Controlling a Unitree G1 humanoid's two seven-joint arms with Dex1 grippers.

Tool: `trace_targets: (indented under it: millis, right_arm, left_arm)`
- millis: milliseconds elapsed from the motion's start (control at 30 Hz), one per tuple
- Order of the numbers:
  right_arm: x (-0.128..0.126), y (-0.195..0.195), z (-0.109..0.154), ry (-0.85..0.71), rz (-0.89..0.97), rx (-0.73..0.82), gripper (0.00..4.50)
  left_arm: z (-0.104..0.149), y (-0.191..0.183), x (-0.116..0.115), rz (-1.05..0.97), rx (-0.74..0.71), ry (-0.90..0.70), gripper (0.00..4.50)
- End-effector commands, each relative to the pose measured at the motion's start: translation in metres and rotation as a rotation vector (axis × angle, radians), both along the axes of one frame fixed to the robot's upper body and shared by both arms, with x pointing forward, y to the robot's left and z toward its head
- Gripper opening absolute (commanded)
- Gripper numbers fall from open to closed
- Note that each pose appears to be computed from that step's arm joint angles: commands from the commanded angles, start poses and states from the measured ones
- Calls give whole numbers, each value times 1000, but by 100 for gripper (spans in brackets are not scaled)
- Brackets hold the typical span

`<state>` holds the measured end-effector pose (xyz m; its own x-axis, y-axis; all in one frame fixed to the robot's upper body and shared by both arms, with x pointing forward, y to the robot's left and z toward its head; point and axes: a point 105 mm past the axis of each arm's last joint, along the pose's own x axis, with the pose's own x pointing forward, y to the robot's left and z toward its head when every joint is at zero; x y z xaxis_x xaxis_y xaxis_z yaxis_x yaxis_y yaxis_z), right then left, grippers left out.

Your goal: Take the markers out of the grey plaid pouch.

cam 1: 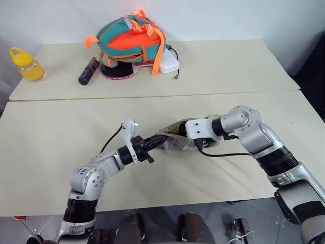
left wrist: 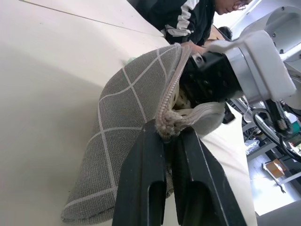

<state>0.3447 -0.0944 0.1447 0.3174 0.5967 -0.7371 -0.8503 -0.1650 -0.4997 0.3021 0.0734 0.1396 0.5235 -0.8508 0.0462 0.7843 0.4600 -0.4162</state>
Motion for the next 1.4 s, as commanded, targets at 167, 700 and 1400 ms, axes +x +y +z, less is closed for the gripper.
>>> trace_targets:
  millis: [167, 700, 1400]
  right_arm:
    - [10, -5, -14, -34, -36, -54, 221]
    - [-2, -16, -33, 100, -74, -96, 129]
    - [2, -25, 47, 5, -121, 271, 54]
  left_arm:
    - [7, 3, 0, 19, 24, -60, 0]
    - [10, 0, -2, 9, 17, -74, 0]
    - [11, -3, -4, -10, 42, -107, 0]
